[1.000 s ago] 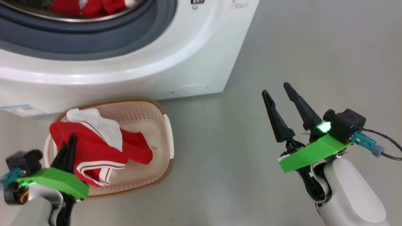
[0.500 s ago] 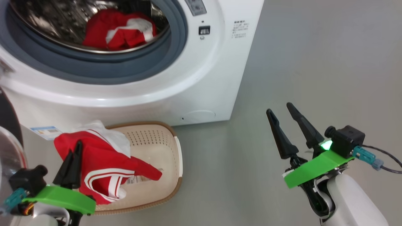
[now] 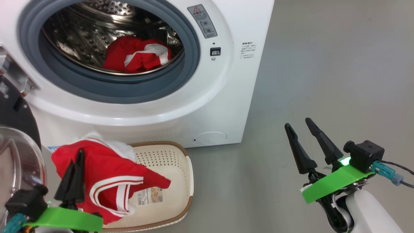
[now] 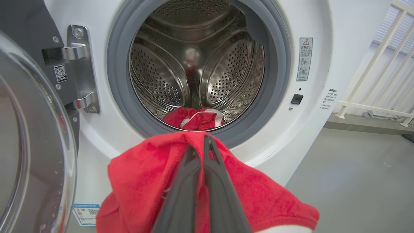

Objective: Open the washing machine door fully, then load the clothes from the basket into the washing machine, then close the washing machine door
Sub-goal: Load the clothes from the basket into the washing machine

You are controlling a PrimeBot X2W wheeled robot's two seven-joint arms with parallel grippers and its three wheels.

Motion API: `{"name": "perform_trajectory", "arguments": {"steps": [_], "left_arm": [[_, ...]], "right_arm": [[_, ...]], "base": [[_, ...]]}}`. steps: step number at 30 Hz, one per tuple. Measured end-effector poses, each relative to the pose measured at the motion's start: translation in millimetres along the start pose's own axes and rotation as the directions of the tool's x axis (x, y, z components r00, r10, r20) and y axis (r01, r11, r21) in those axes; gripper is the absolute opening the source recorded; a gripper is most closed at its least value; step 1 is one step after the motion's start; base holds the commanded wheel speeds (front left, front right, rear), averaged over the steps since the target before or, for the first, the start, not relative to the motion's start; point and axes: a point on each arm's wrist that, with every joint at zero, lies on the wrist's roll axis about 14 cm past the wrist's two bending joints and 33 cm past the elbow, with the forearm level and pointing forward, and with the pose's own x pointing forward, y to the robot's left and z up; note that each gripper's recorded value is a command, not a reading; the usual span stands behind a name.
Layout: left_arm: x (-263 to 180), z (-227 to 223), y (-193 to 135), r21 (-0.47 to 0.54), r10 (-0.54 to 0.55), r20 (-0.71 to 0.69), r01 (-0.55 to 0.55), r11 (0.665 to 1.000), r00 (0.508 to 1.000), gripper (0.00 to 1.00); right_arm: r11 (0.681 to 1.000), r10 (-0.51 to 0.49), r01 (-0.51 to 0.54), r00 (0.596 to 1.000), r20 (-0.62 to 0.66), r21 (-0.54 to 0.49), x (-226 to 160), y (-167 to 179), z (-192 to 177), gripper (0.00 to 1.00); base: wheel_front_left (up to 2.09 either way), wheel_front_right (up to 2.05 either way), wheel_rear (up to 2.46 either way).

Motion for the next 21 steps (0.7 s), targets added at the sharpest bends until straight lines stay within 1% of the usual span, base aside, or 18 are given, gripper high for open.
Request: {"name": "perform_trajectory", "arguments": {"steps": [5, 21], "left_arm": [[-5, 10, -3, 0.006, 0.003, 0.031, -0.003, 1.0, 1.0, 0.0], [-5, 13, -6, -0.005, 0.001, 0.045, -0.001, 1.0, 0.999, 0.0]], "right_arm": [[1.0, 0.002, -0.002, 1.0, 0.011, -0.003, -1, 0, 4, 1.0], [1.0, 0.001, -0.001, 1.0, 0.003, -0.009, 1, -2, 1, 1.0]], "base": [[0.0, 0.0, 0.0], [0.0, 0.0, 0.0]]}}
